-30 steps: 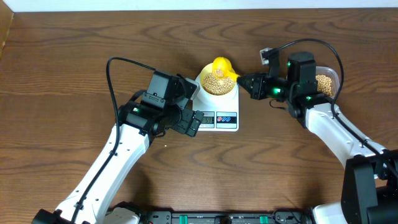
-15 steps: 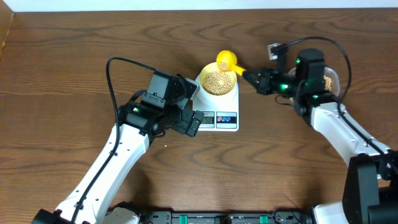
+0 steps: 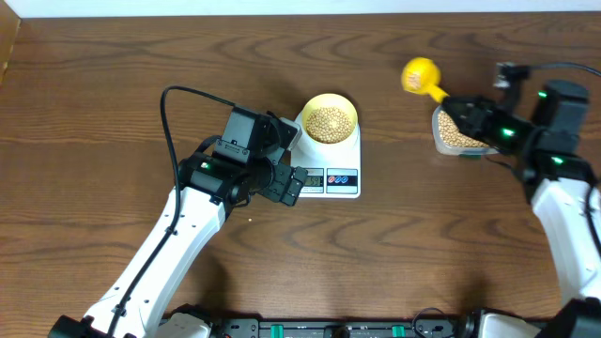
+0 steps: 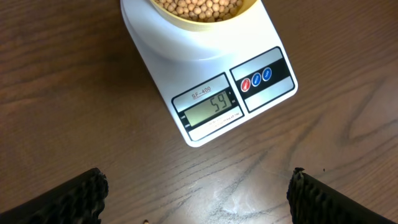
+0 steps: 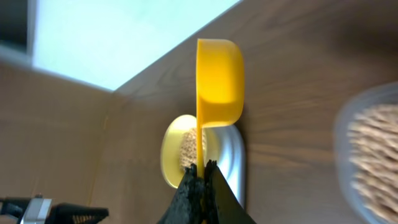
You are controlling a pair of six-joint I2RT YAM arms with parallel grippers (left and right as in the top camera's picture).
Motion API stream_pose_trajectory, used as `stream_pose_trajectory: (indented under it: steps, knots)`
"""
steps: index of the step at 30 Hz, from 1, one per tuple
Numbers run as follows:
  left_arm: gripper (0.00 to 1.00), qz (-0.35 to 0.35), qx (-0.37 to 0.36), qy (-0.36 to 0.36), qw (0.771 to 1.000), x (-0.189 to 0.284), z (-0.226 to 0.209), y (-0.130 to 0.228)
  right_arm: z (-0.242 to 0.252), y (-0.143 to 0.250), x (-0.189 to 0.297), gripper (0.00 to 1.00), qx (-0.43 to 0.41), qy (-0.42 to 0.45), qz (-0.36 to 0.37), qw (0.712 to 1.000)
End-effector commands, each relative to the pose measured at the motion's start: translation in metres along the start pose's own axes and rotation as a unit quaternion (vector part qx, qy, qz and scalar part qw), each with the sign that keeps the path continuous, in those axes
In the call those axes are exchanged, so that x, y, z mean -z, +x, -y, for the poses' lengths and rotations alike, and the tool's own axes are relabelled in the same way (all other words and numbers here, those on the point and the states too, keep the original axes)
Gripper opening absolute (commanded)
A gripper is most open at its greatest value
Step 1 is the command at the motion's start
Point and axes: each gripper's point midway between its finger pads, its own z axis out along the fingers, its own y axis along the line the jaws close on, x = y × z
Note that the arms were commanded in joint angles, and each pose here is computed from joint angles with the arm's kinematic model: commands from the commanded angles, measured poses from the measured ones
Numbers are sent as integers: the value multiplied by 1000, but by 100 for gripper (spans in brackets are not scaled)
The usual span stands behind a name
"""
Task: Scoop item into bowl and weigh 50g on scale
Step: 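Move the scoop with the right gripper over to the soybean tub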
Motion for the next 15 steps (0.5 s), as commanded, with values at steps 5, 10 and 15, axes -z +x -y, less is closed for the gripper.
stream_pose_trajectory:
  steps: [5,10,15]
  knots:
    - [95,-6,4,-1,1000,-3,0,4,33,-21,69,1,-8,66,57,996]
    - [95,-6,4,-1,1000,-3,0,4,66,-7,91,1,21,181,49,982]
    - [95,-6,4,-1,1000,-3,0,4,73,-1,103,1,56,230,42,971]
